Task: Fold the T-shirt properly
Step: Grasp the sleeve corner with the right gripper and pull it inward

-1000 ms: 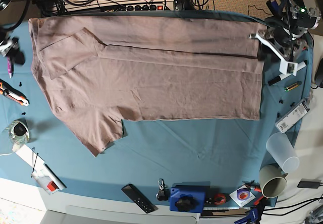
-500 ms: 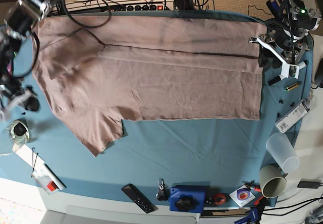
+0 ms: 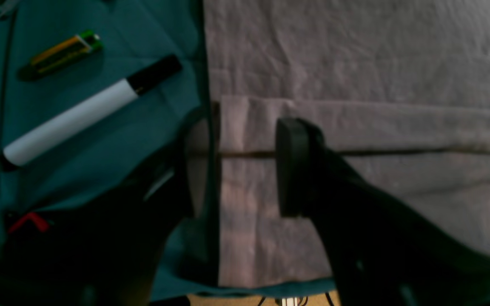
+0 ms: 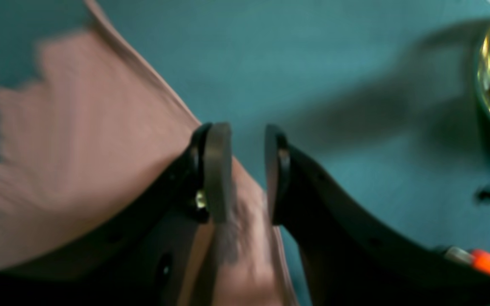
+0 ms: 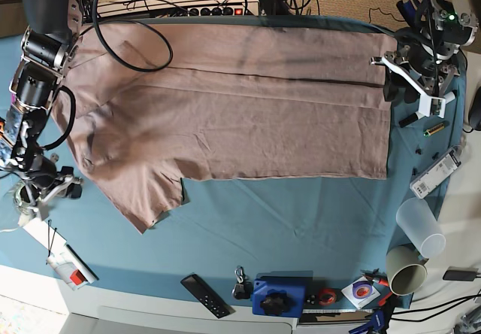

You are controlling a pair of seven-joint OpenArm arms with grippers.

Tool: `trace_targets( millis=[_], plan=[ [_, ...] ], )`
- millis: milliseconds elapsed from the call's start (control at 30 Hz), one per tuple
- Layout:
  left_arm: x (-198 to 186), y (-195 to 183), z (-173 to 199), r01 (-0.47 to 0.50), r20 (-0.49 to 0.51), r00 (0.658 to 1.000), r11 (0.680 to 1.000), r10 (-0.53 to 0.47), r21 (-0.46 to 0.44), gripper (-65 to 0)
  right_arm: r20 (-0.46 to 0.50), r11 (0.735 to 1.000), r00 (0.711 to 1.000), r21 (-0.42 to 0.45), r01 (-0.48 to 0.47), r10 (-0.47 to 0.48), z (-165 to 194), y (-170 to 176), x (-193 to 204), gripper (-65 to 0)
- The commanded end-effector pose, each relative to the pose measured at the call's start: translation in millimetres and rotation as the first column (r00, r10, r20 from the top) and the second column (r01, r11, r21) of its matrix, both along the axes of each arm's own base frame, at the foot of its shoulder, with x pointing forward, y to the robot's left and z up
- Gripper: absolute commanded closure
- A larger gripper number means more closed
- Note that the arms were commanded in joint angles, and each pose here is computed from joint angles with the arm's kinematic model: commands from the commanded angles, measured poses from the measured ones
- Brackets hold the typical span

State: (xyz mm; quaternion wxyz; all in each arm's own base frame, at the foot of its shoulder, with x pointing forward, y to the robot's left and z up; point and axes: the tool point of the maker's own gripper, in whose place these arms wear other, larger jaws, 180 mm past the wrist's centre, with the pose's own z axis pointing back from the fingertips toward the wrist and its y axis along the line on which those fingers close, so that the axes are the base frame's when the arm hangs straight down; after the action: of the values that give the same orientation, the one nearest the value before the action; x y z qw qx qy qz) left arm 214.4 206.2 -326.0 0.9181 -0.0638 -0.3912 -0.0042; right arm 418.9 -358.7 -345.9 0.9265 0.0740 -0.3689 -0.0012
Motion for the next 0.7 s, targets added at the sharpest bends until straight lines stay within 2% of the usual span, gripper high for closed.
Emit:
trace_targets(
  millis=[0,100,233,367,500,567,667],
  plan=[
    [6,0,10,0.009,0.042,0.999,1.000,-0.009,0.003,-26.4,0.039,1.000,0.999,-0.022,0.004,-0.003,15,-9,8,-14.7],
    [9,0,13,0.009,0.052,0.999,1.000,-0.009,0.004,-26.4,-0.036,0.999,0.999,-0.040,0.018,-0.020,-12,-12,-2,-14.7],
    [11,0,14,0.009,0.059,0.998,1.000,-0.009,0.003,-26.4,-0.102,1.000,0.994,-0.013,0.025,-0.026,-31,-9,-14,-14.7],
    [11,0,14,0.009,0.059,0.998,1.000,-0.009,0.003,-26.4,-0.155,0.999,0.988,0.031,-0.011,0.016,-41,8,-21,-14.7],
    [11,0,14,0.008,0.059,0.998,1.000,-0.008,0.003,-26.4,-0.283,0.989,0.955,0.138,-0.050,0.087,-55,38,-40,-14.6],
    [11,0,14,0.008,0.059,0.998,1.000,-0.008,0.003,-26.4,-0.341,0.985,0.934,0.160,-0.060,0.112,-61,44,-51,-14.1],
    [11,0,14,0.008,0.059,0.998,1.000,-0.008,0.003,-26.4,-0.369,0.983,0.924,0.181,-0.037,0.103,-65,45,-59,-12.6]
  ],
)
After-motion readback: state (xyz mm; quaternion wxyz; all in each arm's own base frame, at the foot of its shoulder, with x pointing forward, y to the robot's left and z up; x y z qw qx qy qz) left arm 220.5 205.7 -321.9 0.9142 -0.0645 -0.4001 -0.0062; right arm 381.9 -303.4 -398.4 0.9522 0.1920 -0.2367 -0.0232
